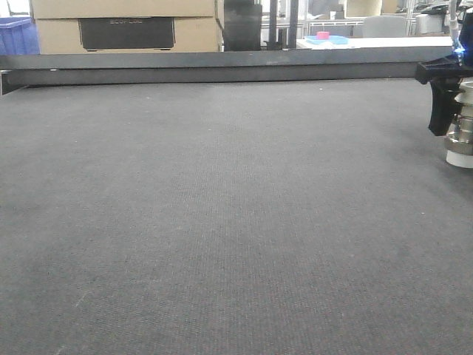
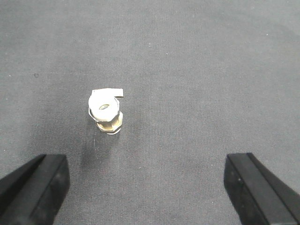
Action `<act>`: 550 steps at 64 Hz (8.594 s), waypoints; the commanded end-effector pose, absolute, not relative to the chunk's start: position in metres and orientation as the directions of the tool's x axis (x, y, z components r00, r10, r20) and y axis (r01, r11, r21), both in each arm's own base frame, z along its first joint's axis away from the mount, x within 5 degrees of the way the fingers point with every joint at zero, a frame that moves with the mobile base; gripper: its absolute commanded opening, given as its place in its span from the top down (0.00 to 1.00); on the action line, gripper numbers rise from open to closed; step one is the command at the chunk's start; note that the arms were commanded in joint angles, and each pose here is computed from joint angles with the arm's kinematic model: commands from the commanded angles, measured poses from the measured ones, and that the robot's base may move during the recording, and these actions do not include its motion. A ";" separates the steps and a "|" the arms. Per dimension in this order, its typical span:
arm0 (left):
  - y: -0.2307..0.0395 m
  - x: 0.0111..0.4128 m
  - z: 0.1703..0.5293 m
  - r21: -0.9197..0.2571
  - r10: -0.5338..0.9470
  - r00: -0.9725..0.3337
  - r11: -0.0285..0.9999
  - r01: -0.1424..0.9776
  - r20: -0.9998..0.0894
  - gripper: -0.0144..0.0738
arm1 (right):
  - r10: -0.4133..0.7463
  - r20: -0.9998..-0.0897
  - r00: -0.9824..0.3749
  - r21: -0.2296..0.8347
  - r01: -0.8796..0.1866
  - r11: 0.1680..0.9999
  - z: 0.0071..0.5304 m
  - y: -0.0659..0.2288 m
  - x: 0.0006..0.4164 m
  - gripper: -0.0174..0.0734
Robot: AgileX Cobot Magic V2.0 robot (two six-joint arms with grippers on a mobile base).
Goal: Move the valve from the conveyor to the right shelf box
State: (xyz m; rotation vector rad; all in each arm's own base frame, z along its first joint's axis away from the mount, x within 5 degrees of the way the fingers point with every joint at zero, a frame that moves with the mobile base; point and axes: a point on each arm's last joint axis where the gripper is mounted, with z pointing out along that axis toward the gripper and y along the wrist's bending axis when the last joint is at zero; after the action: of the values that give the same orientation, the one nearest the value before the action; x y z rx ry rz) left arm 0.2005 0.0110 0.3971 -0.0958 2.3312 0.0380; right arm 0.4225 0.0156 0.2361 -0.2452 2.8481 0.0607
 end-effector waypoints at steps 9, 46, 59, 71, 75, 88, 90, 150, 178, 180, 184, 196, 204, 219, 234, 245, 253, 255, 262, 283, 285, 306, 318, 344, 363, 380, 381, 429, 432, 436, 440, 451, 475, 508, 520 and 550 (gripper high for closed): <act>0.012 0.202 0.397 0.038 -0.028 -0.744 0.997 -0.072 -0.668 0.19 | -0.184 -0.335 -0.924 -0.022 -0.188 0.982 0.259 0.012 0.418 0.98; 0.068 0.302 0.361 0.057 -0.029 -0.905 0.997 -0.059 -0.424 0.19 | -0.143 -0.592 -0.794 0.035 -0.202 0.979 0.355 0.028 0.315 0.98; 0.073 0.346 0.326 0.004 -0.030 -0.924 0.999 -0.034 -0.382 0.19 | -0.161 -0.613 -0.773 0.031 -0.227 0.973 0.357 0.034 0.292 0.98; 0.079 0.372 0.284 -0.011 -0.039 -0.951 0.999 -0.037 -0.307 0.19 | -0.159 -0.622 -0.767 0.031 -0.227 0.973 0.359 0.034 0.290 0.98; 0.080 0.376 0.276 -0.011 -0.040 -0.952 0.999 -0.039 -0.304 0.19 | -0.158 -0.626 -0.764 0.031 -0.226 0.974 0.359 0.034 0.291 0.98; 0.082 0.385 0.258 -0.014 -0.042 -0.959 0.999 -0.040 -0.280 0.19 | -0.158 -0.627 -0.763 0.030 -0.226 0.974 0.360 0.034 0.291 0.98; 0.083 0.386 0.256 -0.014 -0.043 -0.960 0.999 -0.040 -0.276 0.19 | -0.158 -0.627 -0.763 0.030 -0.226 0.974 0.360 0.034 0.291 0.98; 0.070 0.380 0.262 -0.040 -0.026 -0.972 0.999 -0.017 -0.235 0.96 | -0.152 -0.653 -0.742 0.026 -0.222 0.975 0.361 0.034 0.293 0.98; 0.017 0.332 0.326 -0.048 -0.016 -0.907 0.999 0.004 -0.420 0.96 | -0.154 -0.608 -0.779 0.034 -0.219 0.975 0.340 0.034 0.290 0.98; 0.016 0.325 0.328 -0.055 -0.021 -0.902 0.998 0.003 -0.431 0.96 | -0.154 -0.601 -0.785 0.035 -0.218 0.975 0.336 0.034 0.290 0.98; 0.015 0.315 0.331 -0.053 -0.022 -0.891 0.999 0.003 -0.454 0.96 | -0.153 -0.584 -0.797 0.038 -0.215 0.976 0.326 0.034 0.288 0.98; 0.013 0.278 0.347 -0.039 -0.018 -0.847 0.999 0.003 -0.531 0.96 | -0.154 -0.564 -0.811 0.041 -0.214 0.976 0.318 0.033 0.283 0.98; 0.012 0.252 0.370 -0.030 -0.015 -0.779 1.000 0.004 -0.627 0.96 | -0.150 -0.615 -0.774 0.032 -0.214 0.976 0.334 0.032 0.274 0.98; 0.010 0.202 0.422 0.007 0.004 -0.563 1.000 -0.002 -0.826 0.96 | -0.129 -0.792 -0.596 -0.002 -0.209 0.978 0.386 0.028 0.233 0.98; 0.011 0.158 0.453 0.073 0.055 -0.392 0.997 -0.032 -0.918 0.96 | -0.100 -0.932 -0.349 -0.034 -0.192 0.981 0.435 0.023 0.179 0.98; 0.010 0.133 0.468 0.096 0.079 -0.286 0.994 -0.047 -0.955 0.96 | -0.087 -0.972 -0.220 -0.047 -0.182 0.982 0.455 0.020 0.146 0.98; 0.004 0.117 0.471 0.114 0.108 -0.231 0.993 -0.012 -0.967 0.96 | -0.082 -0.983 -0.165 -0.052 -0.179 0.983 0.463 0.019 0.129 0.98; 0.002 0.115 0.470 0.107 0.104 -0.220 0.994 -0.001 -0.970 0.96 | -0.082 -0.984 -0.159 -0.053 -0.179 0.983 0.464 0.018 0.126 0.98; 0.000 0.111 0.466 0.082 0.082 -0.184 0.997 0.007 -0.979 0.96 | -0.082 -0.985 -0.153 -0.054 -0.179 0.982 0.465 0.018 0.120 0.98; 0.000 0.111 0.465 0.013 0.013 -0.126 1.000 -0.005 -0.992 0.96 | -0.081 -0.985 -0.150 -0.054 -0.179 0.982 0.465 0.018 0.121 0.98; 0.000 0.111 0.465 0.015 0.014 -0.125 1.000 -0.005 -0.992 0.96 | -0.081 -0.985 -0.150 -0.054 -0.179 0.982 0.465 0.018 0.121 0.98; 0.000 0.111 0.465 0.015 0.014 -0.130 1.000 -0.006 -0.991 0.96 | -0.081 -0.985 -0.150 -0.054 -0.179 0.982 0.465 0.018 0.121 0.98; 0.000 0.111 0.465 0.015 0.014 -0.130 1.000 -0.006 -0.991 0.96 | -0.081 -0.985 -0.150 -0.054 -0.179 0.982 0.465 0.018 0.121 0.98; 0.000 0.111 0.465 0.015 0.014 -0.130 1.000 -0.006 -0.991 0.96 | -0.081 -0.985 -0.150 -0.054 -0.179 0.982 0.465 0.018 0.121 0.98; 0.000 0.112 0.464 0.015 0.014 -0.132 1.000 -0.006 -0.991 0.96 | -0.082 -0.985 -0.154 -0.054 -0.179 0.982 0.464 0.018 0.122 0.98; 0.000 0.112 0.464 0.015 0.014 -0.132 1.000 -0.006 -0.991 0.96 | -0.082 -0.985 -0.154 -0.054 -0.179 0.982 0.464 0.018 0.122 0.98; 0.000 0.112 0.464 0.015 0.014 -0.132 1.000 -0.006 -0.991 0.96 | -0.082 -0.985 -0.154 -0.054 -0.179 0.982 0.464 0.018 0.122 0.98; 0.000 0.112 0.465 0.015 0.014 -0.128 1.000 -0.005 -0.992 0.96 | -0.082 -0.985 -0.154 -0.054 -0.179 0.982 0.464 0.018 0.122 0.98; 0.000 0.112 0.465 0.015 0.014 -0.128 1.000 -0.005 -0.992 0.96 | -0.082 -0.985 -0.154 -0.054 -0.179 0.982 0.464 0.018 0.122 0.98; 0.000 0.112 0.465 0.015 0.014 -0.126 1.000 -0.005 -0.992 0.96 | -0.082 -0.985 -0.154 -0.054 -0.179 0.982 0.464 0.018 0.122 0.98; 0.000 0.112 0.465 0.015 0.014 -0.124 1.000 -0.005 -0.992 0.96 | -0.082 -0.985 -0.154 -0.054 -0.179 0.982 0.464 0.018 0.122 0.98; 0.000 0.112 0.466 0.015 0.014 -0.115 1.000 -0.005 -0.993 0.96 | -0.082 -0.985 -0.154 -0.054 -0.179 0.982 0.464 0.018 0.122 0.98; 0.000 0.112 0.466 0.015 0.014 -0.111 1.000 -0.005 -0.994 0.96 | -0.082 -0.985 -0.154 -0.054 -0.179 0.982 0.464 0.018 0.122 0.98; 0.000 0.112 0.466 0.015 0.014 -0.111 1.000 -0.005 -0.994 0.96 | -0.082 -0.985 -0.154 -0.054 -0.179 0.982 0.464 0.018 0.122 0.98; 0.000 0.112 0.466 0.015 0.014 -0.111 1.000 -0.005 -0.994 0.96 | -0.082 -0.985 -0.154 -0.054 -0.179 0.982 0.464 0.018 0.122 0.98; 0.000 0.112 0.466 0.015 0.014 -0.111 1.000 -0.005 -0.994 0.96 | -0.082 -0.985 -0.154 -0.054 -0.179 0.982 0.464 0.018 0.122 0.98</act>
State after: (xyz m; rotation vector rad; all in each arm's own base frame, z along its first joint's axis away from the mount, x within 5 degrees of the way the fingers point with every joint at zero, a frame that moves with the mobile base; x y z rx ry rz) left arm 0.1143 0.0015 0.4583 0.0123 1.7522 0.0361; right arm 0.1242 0.0193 0.4533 -0.2031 1.8231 0.1043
